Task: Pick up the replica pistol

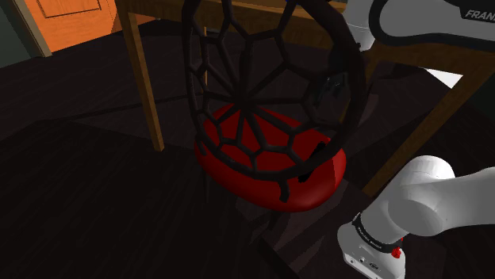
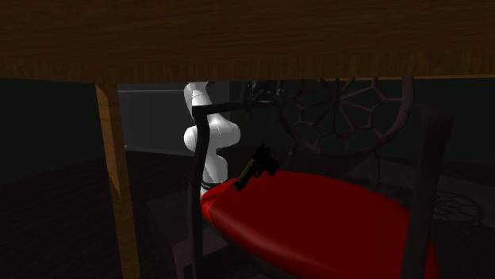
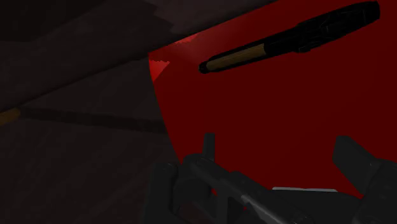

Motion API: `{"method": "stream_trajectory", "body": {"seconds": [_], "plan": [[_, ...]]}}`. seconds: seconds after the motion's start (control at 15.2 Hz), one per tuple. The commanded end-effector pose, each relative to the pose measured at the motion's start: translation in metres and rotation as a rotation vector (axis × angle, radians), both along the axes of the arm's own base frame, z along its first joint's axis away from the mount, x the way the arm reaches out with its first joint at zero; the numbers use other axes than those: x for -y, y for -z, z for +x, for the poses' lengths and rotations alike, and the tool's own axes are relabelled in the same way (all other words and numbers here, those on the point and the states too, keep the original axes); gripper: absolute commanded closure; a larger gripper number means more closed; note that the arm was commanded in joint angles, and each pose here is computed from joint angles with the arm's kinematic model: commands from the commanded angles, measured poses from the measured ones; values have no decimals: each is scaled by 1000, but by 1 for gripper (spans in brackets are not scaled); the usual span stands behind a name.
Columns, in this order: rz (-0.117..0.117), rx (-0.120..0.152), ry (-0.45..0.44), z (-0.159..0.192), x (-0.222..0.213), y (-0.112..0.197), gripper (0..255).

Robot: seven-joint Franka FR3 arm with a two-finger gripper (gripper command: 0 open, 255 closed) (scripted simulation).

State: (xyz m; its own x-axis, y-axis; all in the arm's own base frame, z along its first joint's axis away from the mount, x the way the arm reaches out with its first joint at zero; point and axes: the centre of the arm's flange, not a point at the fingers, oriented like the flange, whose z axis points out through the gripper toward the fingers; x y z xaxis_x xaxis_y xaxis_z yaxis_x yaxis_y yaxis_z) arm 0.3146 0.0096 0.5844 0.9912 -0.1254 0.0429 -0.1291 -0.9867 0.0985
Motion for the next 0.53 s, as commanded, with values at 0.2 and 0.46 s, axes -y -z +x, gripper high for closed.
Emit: {"method": "stream_trajectory", "body": {"seconds": [0.2,0.46], "plan": [[-42,-83,260,13,2,40,0],[-98,-194,606,22,11,94,0]]}}
